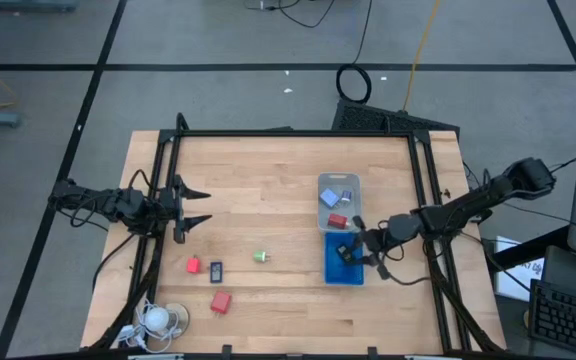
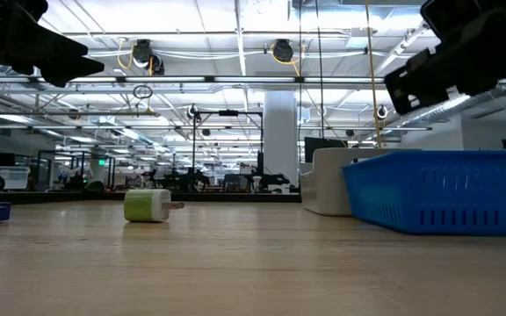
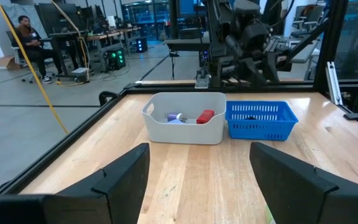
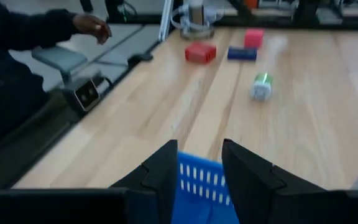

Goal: Pick & Place Office items
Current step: Put the pink charger adapter into the gray bin

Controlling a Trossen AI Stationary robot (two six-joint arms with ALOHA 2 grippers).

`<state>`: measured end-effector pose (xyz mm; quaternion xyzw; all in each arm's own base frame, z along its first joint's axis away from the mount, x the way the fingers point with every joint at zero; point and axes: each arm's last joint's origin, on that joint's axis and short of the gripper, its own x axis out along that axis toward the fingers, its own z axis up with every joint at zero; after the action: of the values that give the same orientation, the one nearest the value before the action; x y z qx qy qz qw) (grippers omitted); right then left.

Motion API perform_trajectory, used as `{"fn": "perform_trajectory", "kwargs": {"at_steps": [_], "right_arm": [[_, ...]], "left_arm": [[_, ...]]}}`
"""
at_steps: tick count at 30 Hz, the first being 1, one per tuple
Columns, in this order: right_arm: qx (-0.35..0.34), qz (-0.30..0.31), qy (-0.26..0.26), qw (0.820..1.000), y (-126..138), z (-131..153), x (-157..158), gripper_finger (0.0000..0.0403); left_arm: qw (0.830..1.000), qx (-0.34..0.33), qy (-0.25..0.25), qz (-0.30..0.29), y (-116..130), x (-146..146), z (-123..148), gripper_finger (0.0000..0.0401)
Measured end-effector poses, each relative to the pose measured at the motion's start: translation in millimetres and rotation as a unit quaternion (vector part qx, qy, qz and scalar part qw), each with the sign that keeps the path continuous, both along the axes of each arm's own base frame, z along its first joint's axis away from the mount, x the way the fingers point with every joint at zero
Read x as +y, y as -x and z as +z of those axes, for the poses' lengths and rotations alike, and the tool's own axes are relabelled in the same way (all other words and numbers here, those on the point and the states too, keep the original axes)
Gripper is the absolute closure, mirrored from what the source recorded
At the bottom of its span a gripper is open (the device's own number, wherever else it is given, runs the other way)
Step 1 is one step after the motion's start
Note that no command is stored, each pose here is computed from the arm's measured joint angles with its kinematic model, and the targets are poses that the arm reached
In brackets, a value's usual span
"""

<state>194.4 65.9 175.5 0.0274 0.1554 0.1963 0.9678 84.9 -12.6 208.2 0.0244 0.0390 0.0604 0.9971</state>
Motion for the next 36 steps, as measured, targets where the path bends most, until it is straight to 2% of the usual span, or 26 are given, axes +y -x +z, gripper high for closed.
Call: {"fn": "perform_trajectory", "kwargs": {"at_steps": [5, 13, 19, 23, 26, 28, 32, 36], "right_arm": [[-0.037, -0.01, -0.013, 0.999, 4.7, 14.3, -5.6, 0.0272], [-0.111, -0.028, -0.018, 0.993, 9.6, 34.8, -15.7, 0.0221], [-0.214, -0.054, -0.005, 0.975, 15.6, 58.2, -28.6, 0.0187], [-0.235, -0.07, -0.006, 0.969, 20.5, 65.3, -35.5, 0.0175], [-0.244, -0.078, -0.003, 0.967, 22.4, 68.0, -38.6, 0.0175], [-0.238, -0.08, -0.002, 0.968, 22.2, 67.0, -39.6, 0.0177], [-0.211, -0.08, 0.004, 0.974, 21.3, 61.5, -39.9, 0.0178], [-0.19, -0.08, 0.005, 0.979, 20.9, 57.4, -39.8, 0.0179]], "left_arm": [[1.0, 0.0, 0.0, 0.0, 0.0, 0.0, 0.0, 0.0117], [1.0, -0.009, 0.006, 0.0, -0.1, -0.1, 1.6, 0.0105], [0.998, -0.041, 0.048, 0.001, -0.3, -0.1, 7.0, 0.0115], [0.994, -0.067, 0.084, 0.001, -0.2, -0.1, 11.6, 0.0123], [0.994, -0.066, 0.088, 0.003, -0.3, 0.0, 11.2, 0.0127], [0.991, -0.069, 0.114, 0.005, -0.3, 0.1, 11.1, 0.0127], [0.977, -0.064, 0.204, 0.01, -3.9, -0.9, 8.8, 0.0126], [0.964, -0.022, 0.264, -0.006, -13.2, -5.4, 4.6, 0.0131]]}}
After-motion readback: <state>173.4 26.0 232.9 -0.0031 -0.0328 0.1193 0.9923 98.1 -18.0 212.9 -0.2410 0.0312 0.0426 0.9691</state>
